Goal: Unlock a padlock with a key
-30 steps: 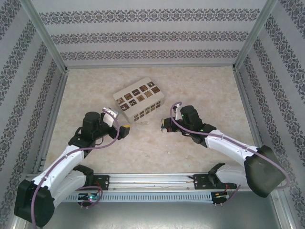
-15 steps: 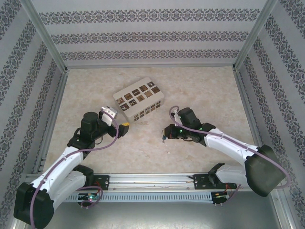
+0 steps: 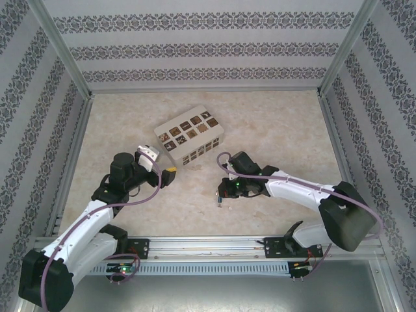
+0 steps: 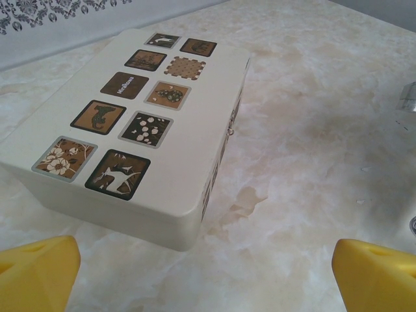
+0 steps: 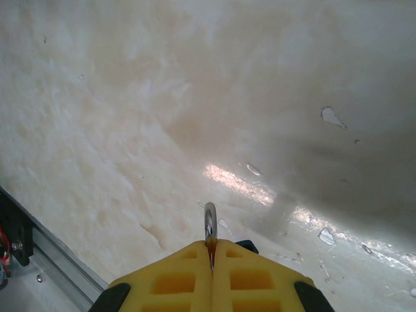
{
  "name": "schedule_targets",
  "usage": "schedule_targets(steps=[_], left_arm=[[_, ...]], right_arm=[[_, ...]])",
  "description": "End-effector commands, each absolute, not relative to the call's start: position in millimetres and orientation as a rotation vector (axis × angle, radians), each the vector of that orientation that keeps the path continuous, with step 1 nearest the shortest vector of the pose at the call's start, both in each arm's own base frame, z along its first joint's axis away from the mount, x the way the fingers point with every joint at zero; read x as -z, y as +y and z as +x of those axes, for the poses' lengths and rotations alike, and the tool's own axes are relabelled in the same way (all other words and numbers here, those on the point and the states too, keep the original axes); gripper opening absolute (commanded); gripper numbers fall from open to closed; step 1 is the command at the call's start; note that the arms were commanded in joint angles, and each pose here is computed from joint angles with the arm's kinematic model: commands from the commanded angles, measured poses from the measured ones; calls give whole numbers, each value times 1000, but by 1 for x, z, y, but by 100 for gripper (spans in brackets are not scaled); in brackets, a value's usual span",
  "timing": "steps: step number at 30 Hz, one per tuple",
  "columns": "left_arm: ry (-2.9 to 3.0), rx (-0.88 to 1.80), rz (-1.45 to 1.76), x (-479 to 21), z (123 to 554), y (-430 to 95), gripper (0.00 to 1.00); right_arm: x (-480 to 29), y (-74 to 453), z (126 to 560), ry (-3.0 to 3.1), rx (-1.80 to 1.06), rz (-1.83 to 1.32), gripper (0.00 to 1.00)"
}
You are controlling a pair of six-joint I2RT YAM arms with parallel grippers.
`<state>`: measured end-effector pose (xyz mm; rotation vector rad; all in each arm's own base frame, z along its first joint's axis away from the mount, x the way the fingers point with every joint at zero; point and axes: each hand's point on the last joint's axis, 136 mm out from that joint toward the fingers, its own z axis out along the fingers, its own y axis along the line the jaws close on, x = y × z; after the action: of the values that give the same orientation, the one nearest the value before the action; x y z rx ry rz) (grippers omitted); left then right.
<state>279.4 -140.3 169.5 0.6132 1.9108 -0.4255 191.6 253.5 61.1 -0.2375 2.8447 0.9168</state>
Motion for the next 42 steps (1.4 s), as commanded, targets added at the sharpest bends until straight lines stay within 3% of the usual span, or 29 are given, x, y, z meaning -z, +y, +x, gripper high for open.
schedule_targets(steps=[1, 36, 42], left_arm=[[1869, 408, 626, -176, 280, -139, 99], [1883, 393, 641, -172, 279, -138, 99], [1885, 392, 643, -172, 279, -138, 99]], right_arm=[[-66, 263, 193, 2841, -936, -271, 0], [-30, 271, 203, 2936, -891, -227, 0], [-27, 270, 203, 2941, -877, -226, 4]])
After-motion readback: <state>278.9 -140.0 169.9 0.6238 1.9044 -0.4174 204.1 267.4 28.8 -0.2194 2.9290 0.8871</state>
